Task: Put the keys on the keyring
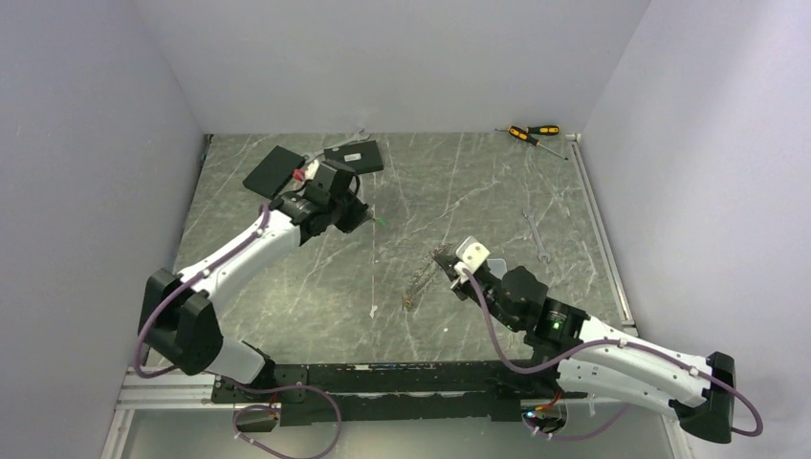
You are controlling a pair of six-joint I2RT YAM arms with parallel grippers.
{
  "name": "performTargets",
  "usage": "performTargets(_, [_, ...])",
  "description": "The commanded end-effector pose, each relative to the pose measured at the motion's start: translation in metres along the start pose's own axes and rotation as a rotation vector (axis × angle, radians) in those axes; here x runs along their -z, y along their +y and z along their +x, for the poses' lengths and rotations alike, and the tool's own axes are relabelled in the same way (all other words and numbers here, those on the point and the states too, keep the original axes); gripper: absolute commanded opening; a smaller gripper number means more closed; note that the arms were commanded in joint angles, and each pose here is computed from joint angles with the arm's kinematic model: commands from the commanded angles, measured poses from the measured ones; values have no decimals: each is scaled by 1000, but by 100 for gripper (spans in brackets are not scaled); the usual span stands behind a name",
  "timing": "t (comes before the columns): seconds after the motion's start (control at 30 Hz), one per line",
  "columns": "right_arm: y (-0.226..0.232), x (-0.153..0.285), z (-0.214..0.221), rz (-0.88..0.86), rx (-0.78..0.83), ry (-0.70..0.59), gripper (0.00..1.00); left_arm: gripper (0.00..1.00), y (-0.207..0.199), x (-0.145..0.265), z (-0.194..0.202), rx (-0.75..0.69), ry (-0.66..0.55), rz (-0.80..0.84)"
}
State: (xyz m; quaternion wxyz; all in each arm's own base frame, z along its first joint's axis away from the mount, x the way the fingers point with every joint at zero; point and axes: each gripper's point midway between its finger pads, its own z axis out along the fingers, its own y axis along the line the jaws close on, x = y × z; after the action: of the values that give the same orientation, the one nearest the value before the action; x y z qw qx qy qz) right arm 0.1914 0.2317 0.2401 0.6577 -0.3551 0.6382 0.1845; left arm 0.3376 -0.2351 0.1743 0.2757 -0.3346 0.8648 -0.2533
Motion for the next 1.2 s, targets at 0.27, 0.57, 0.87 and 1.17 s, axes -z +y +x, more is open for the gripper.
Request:
performTargets(0.27, [0,-29,-60,-26,94,-60,0,0,-53,56,-7,-137,-47,393])
performTargets(0.57, [22,-34,-50,-184,295,-30,0,0,-61,76,13,-162,21,565])
performTargets(0.87, [36,-45,-38,-235,318,-35,0,0,-67,93,24,-189,68,663])
performTargets(1.17, [36,-59,-38,-202,291,-26,0,0,-63,100,37,-219,114,692])
